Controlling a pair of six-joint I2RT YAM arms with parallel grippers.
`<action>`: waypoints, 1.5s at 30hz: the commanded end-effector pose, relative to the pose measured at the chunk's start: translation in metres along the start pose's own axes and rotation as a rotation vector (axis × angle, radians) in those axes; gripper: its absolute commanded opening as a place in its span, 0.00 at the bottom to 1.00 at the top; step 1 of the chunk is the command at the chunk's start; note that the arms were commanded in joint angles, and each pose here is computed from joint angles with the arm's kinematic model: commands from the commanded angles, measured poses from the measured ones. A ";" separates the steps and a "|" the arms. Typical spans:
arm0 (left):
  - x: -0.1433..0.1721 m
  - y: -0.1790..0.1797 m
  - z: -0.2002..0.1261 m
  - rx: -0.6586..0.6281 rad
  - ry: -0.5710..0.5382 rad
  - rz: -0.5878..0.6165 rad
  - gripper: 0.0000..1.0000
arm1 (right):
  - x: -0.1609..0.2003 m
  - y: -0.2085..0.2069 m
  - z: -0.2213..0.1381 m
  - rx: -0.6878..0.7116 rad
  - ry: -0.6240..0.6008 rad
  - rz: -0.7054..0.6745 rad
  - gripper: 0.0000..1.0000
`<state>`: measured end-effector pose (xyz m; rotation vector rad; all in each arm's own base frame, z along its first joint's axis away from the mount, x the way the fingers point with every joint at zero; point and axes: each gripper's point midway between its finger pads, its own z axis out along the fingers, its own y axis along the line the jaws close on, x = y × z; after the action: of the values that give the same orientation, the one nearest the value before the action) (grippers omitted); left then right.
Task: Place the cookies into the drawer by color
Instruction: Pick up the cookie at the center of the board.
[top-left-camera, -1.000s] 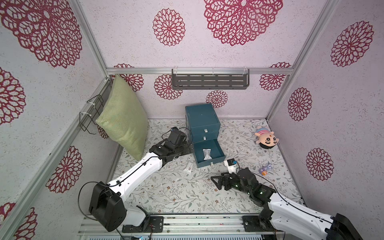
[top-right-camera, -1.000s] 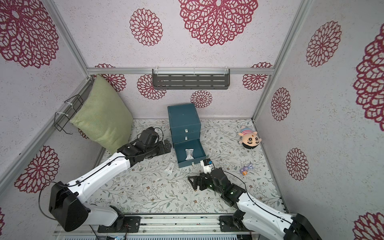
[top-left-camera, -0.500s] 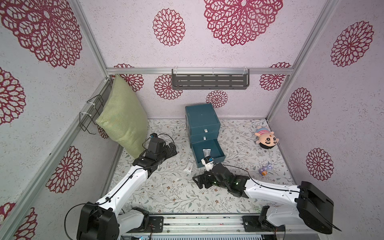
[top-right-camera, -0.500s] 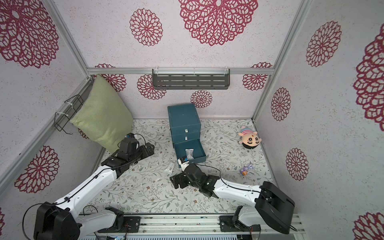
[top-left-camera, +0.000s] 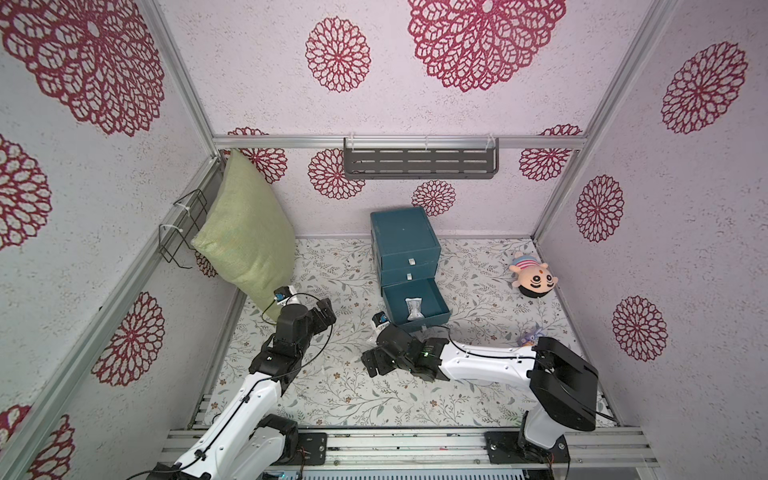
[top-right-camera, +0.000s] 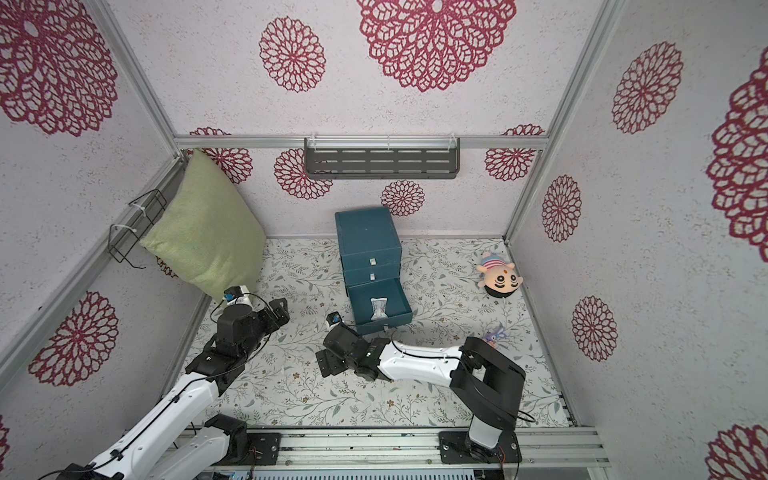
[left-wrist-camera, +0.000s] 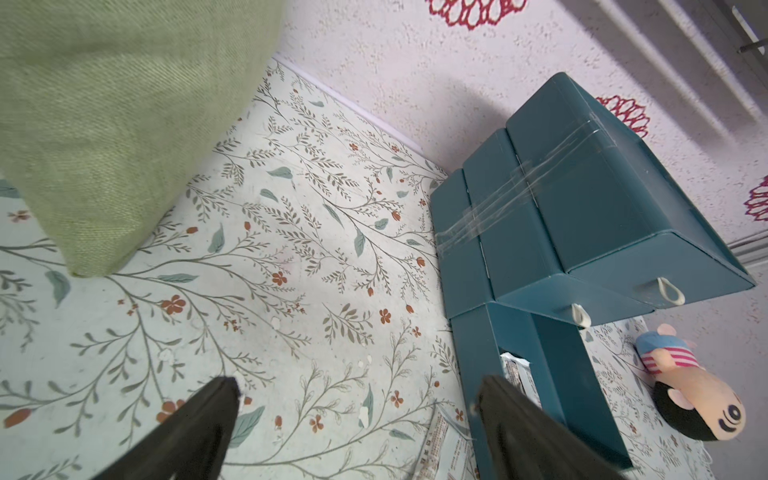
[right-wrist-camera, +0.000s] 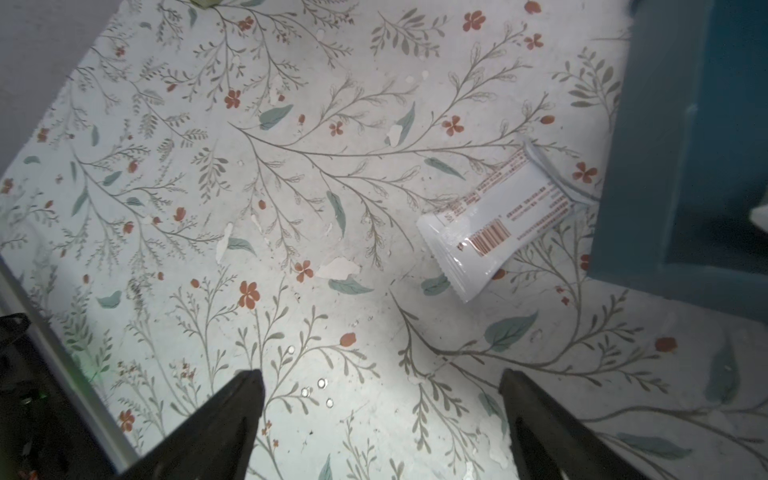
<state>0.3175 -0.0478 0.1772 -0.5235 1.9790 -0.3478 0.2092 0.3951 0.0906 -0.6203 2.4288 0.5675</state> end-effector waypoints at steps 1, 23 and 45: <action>-0.023 -0.001 -0.006 -0.009 -0.084 0.026 0.98 | 0.003 -0.012 0.004 0.099 0.046 0.018 0.95; -0.028 -0.004 -0.015 0.016 -0.105 0.020 0.97 | -0.022 -0.051 0.075 0.282 0.155 -0.022 0.99; -0.026 -0.002 -0.012 0.009 -0.100 0.027 0.97 | -0.037 -0.026 0.094 0.264 0.165 -0.161 0.74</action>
<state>0.3144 -0.0401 0.1984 -0.4995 1.9080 -0.3186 0.2923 0.4416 0.0328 -0.7427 2.5277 0.1874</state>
